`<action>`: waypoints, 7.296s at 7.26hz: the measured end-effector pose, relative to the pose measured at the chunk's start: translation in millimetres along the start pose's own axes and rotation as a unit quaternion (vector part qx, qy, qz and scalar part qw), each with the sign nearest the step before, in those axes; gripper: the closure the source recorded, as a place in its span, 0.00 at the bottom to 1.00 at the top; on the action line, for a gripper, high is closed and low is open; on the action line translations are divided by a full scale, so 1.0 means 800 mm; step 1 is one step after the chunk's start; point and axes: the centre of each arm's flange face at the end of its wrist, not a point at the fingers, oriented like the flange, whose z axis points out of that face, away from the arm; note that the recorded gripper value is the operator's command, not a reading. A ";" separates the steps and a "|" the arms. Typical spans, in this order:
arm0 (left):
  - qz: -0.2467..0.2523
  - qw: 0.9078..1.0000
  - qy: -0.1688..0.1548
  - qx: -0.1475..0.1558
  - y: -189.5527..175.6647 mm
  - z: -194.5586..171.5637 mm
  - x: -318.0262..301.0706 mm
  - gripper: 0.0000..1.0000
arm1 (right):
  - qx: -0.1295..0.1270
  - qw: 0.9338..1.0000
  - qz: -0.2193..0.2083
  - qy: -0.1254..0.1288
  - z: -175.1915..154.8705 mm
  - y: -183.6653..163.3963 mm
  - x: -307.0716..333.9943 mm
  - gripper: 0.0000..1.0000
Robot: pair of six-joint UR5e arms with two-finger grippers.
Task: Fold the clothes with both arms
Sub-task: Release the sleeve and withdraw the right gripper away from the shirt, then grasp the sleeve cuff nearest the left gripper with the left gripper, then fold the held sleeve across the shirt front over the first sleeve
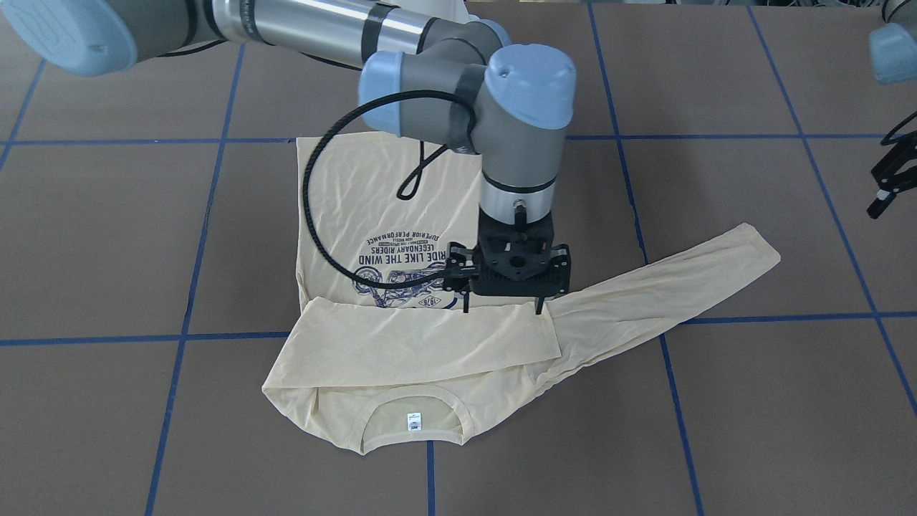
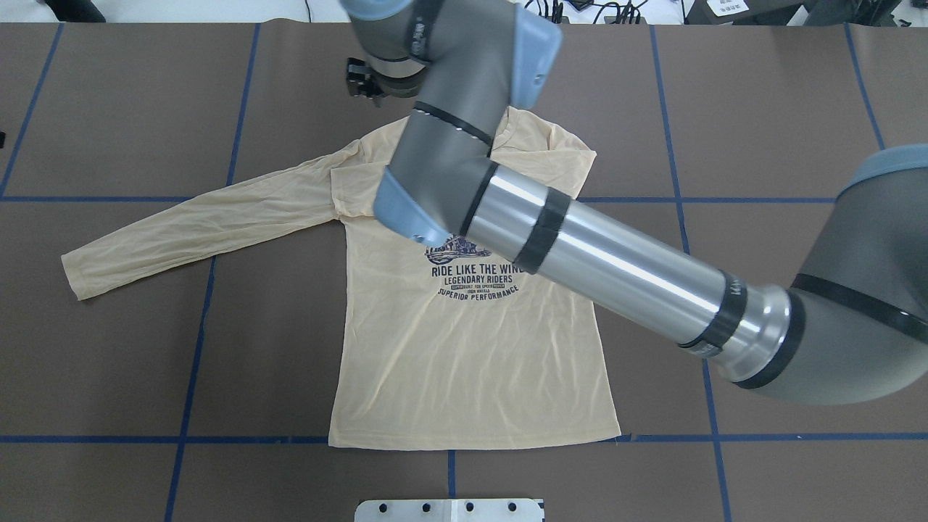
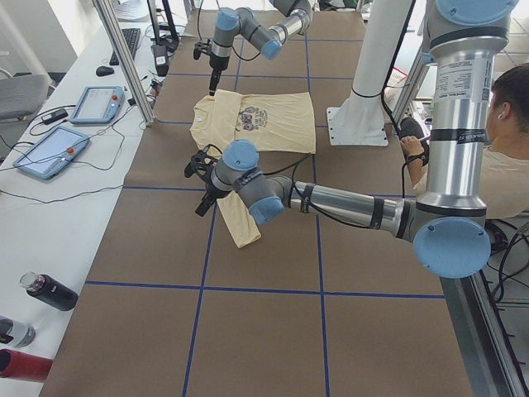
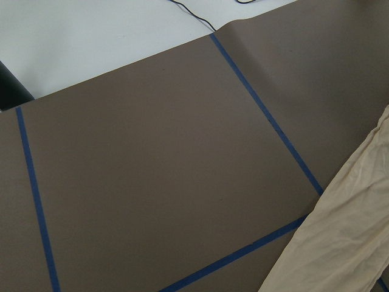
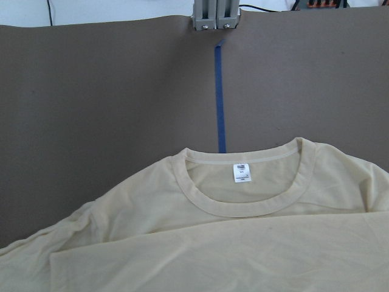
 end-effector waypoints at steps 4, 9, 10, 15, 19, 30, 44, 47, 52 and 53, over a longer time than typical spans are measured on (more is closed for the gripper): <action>-0.028 0.999 -0.026 -0.002 0.098 0.079 -0.030 0.06 | -0.024 0.994 -0.104 -0.005 -0.057 0.050 0.339 0.00; -0.091 0.995 -0.037 -0.008 0.182 0.132 -0.022 0.29 | -0.037 0.989 -0.143 -0.003 -0.088 0.113 0.488 0.00; -0.093 0.995 -0.038 -0.011 0.186 0.137 -0.019 0.30 | -0.036 0.989 -0.144 -0.003 -0.089 0.114 0.491 0.00; -0.087 0.995 -0.031 -0.024 0.196 0.153 -0.006 0.43 | -0.036 0.989 -0.143 -0.003 -0.089 0.113 0.493 0.00; -0.082 0.996 -0.024 -0.025 0.198 0.155 0.002 0.49 | -0.034 0.989 -0.143 -0.003 -0.090 0.112 0.493 0.00; -0.077 0.996 0.018 -0.041 0.176 0.135 0.035 1.00 | -0.035 0.989 -0.143 -0.003 -0.089 0.111 0.491 0.00; -0.236 0.964 0.027 -0.123 -0.365 0.135 0.676 1.00 | -0.031 0.990 -0.136 0.000 -0.089 0.106 0.493 0.00; -0.260 0.958 0.025 -0.120 -0.342 0.195 0.749 1.00 | -0.031 0.990 -0.135 0.000 -0.090 0.105 0.493 0.00; -0.375 0.923 0.031 -0.079 -0.320 0.269 0.835 0.31 | -0.030 0.990 -0.135 -0.001 -0.090 0.105 0.492 0.00; -0.408 0.910 0.037 -0.067 -0.318 0.271 0.851 0.01 | -0.030 0.990 -0.135 -0.001 -0.090 0.105 0.491 0.00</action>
